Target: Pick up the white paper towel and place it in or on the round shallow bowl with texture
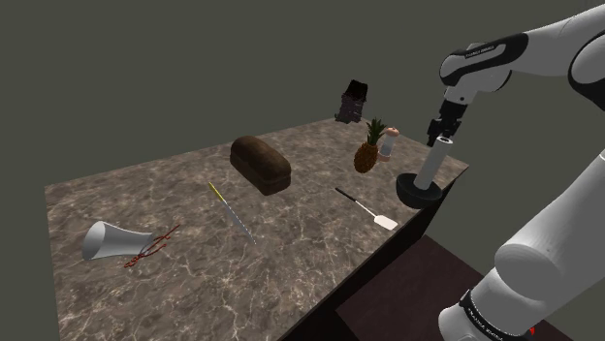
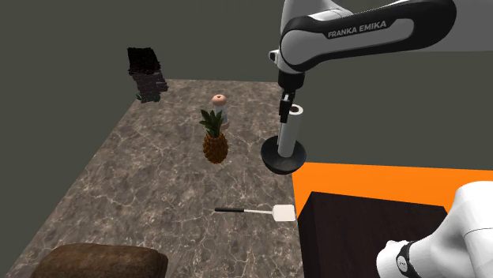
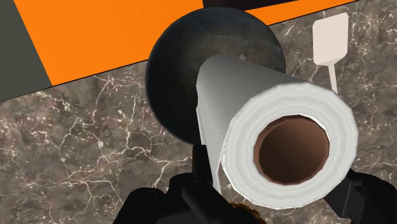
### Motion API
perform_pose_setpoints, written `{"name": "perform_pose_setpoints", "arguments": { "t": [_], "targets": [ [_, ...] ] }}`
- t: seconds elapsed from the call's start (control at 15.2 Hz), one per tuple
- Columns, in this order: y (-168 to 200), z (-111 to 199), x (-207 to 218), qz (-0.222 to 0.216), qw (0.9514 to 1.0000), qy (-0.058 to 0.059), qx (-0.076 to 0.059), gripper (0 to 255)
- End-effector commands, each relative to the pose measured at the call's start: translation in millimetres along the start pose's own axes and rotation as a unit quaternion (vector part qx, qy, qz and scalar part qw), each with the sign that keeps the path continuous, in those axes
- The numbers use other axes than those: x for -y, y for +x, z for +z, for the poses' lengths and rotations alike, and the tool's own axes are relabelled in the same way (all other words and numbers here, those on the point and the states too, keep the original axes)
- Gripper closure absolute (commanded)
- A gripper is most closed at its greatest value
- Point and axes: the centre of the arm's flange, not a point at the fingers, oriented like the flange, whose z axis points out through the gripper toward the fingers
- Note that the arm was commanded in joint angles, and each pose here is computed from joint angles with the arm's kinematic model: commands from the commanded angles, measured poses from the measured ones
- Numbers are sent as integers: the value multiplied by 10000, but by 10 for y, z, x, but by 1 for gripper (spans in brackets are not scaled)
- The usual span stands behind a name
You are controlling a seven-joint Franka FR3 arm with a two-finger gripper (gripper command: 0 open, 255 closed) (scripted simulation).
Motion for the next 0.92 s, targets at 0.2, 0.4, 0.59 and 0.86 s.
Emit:
{"name": "perform_pose_setpoints", "arguments": {
  "t": [0.2, 0.4, 0.59, 0.86],
  "targets": [
    [2, 5, -1, 0, 10000, -1, -1, 255],
    [2, 5, -1, 0, 10000, -1, -1, 0],
    [2, 5, -1, 0, 10000, -1, -1, 0],
    [2, -495, 0, 0, 10000, -1, -1, 0]
  ]
}}
